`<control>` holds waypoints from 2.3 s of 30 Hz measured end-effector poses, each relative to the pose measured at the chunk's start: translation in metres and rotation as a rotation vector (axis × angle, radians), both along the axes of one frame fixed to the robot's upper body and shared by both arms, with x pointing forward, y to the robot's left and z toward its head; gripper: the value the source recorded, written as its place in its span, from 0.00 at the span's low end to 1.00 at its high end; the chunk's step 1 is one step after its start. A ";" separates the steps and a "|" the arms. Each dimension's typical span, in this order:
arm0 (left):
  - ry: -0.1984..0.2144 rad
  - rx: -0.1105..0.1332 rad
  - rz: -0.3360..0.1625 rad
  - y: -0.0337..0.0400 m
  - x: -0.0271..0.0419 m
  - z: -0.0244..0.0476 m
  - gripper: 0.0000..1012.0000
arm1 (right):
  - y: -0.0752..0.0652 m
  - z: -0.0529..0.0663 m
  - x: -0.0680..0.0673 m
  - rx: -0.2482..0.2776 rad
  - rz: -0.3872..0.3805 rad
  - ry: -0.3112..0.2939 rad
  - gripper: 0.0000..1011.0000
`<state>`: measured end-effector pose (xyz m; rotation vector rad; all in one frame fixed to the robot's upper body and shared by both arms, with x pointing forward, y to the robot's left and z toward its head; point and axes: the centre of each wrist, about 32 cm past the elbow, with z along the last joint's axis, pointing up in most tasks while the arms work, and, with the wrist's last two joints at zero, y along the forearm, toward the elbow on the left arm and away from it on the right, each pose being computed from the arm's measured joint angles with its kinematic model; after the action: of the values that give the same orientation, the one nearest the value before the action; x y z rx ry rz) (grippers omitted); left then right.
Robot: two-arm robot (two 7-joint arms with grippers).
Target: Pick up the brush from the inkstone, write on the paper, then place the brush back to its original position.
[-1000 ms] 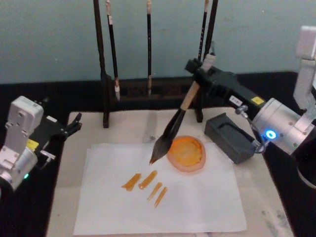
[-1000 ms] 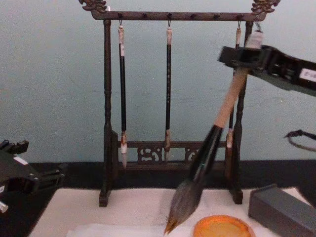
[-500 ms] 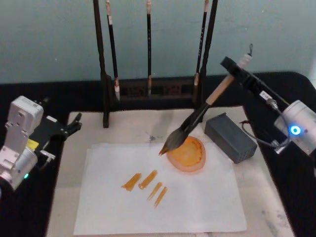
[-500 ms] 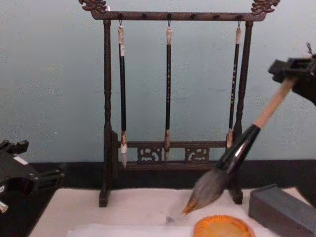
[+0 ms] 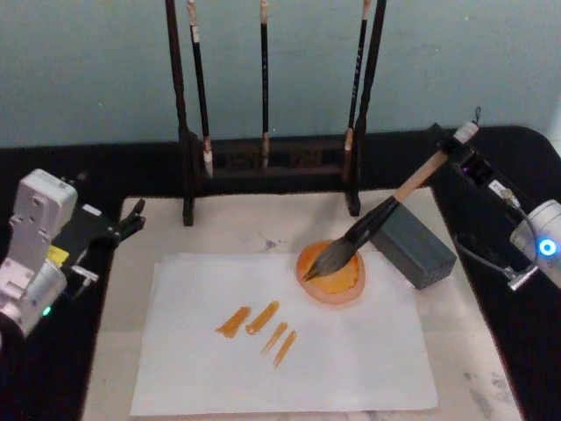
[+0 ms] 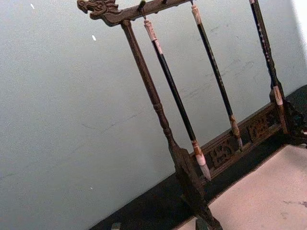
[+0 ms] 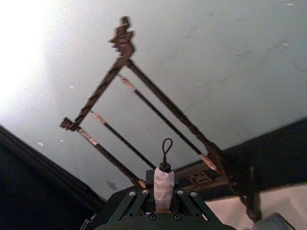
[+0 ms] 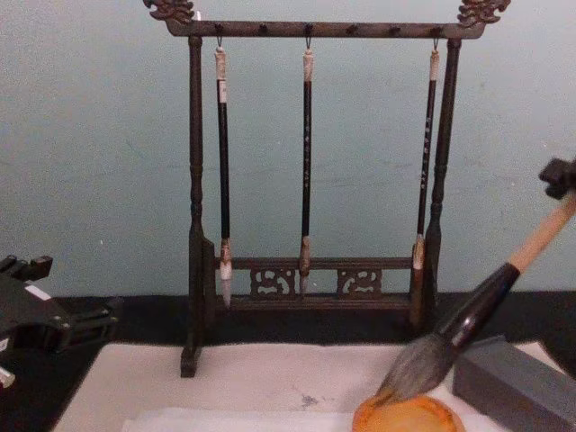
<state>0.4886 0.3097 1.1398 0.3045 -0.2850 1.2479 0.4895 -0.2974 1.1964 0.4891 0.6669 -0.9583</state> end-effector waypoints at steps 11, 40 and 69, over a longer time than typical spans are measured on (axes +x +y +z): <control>0.000 0.000 0.000 0.0000 0.0000 0.0000 1.00 | -0.010 -0.018 0.010 0.051 -0.057 0.079 0.15; 0.000 0.000 0.000 0.0000 0.0000 0.0000 1.00 | -0.010 -0.048 0.035 0.097 -0.152 0.182 0.15; 0.000 0.000 0.000 0.0000 0.0000 0.0000 1.00 | -0.008 -0.062 0.047 0.135 -0.150 0.239 0.15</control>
<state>0.4886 0.3097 1.1398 0.3044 -0.2850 1.2480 0.5369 -0.3053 1.1348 0.5537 0.9248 -1.1288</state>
